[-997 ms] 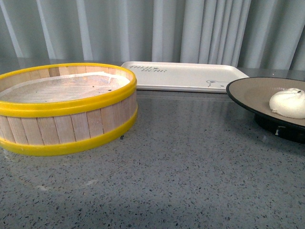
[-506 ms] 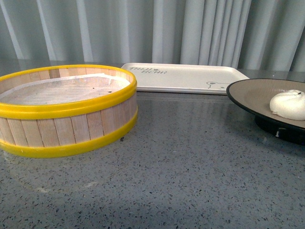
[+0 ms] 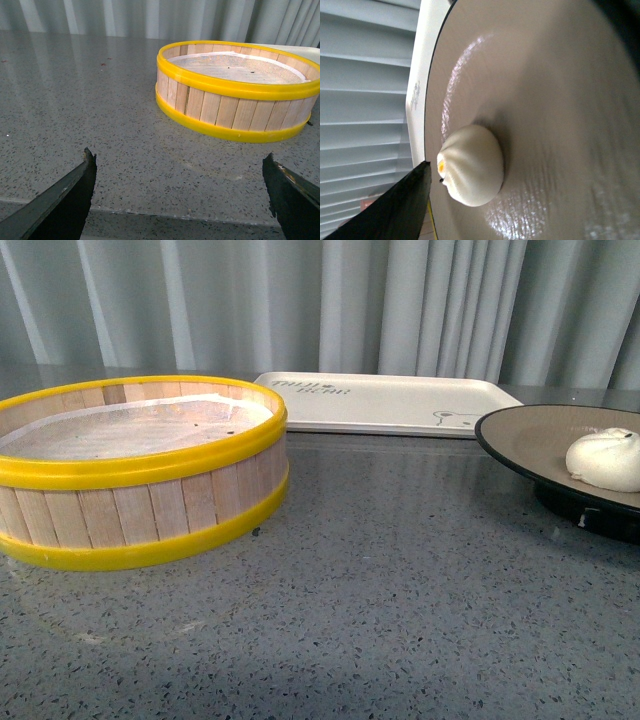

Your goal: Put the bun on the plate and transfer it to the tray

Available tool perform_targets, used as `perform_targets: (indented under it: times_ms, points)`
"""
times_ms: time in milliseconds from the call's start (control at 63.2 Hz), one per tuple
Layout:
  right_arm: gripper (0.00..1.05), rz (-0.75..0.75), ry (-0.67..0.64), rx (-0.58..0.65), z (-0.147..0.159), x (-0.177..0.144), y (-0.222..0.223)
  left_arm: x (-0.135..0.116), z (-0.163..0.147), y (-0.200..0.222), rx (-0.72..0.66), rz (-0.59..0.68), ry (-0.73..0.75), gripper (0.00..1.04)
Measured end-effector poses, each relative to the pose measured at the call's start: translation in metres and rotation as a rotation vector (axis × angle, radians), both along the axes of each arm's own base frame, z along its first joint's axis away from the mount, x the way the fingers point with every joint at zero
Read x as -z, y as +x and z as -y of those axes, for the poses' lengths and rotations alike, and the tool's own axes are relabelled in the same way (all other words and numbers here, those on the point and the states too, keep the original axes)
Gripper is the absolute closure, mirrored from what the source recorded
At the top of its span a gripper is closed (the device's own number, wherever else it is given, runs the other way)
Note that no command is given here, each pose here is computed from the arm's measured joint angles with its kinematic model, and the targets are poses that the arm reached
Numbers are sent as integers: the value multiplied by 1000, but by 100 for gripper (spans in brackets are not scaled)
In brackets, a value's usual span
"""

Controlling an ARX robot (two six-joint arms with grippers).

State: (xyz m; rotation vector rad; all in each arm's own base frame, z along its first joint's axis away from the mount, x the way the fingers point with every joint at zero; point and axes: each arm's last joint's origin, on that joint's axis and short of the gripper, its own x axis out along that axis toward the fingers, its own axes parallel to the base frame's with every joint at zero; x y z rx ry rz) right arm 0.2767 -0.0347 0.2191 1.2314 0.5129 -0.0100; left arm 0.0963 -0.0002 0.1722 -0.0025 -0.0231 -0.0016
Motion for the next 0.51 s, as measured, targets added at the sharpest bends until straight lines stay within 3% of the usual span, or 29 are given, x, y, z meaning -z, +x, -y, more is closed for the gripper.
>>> perform_targets:
  times_ms: [506]
  points:
    - [101, -2, -12, 10, -4, 5, -13, 0, 0, 0, 0, 0, 0, 7]
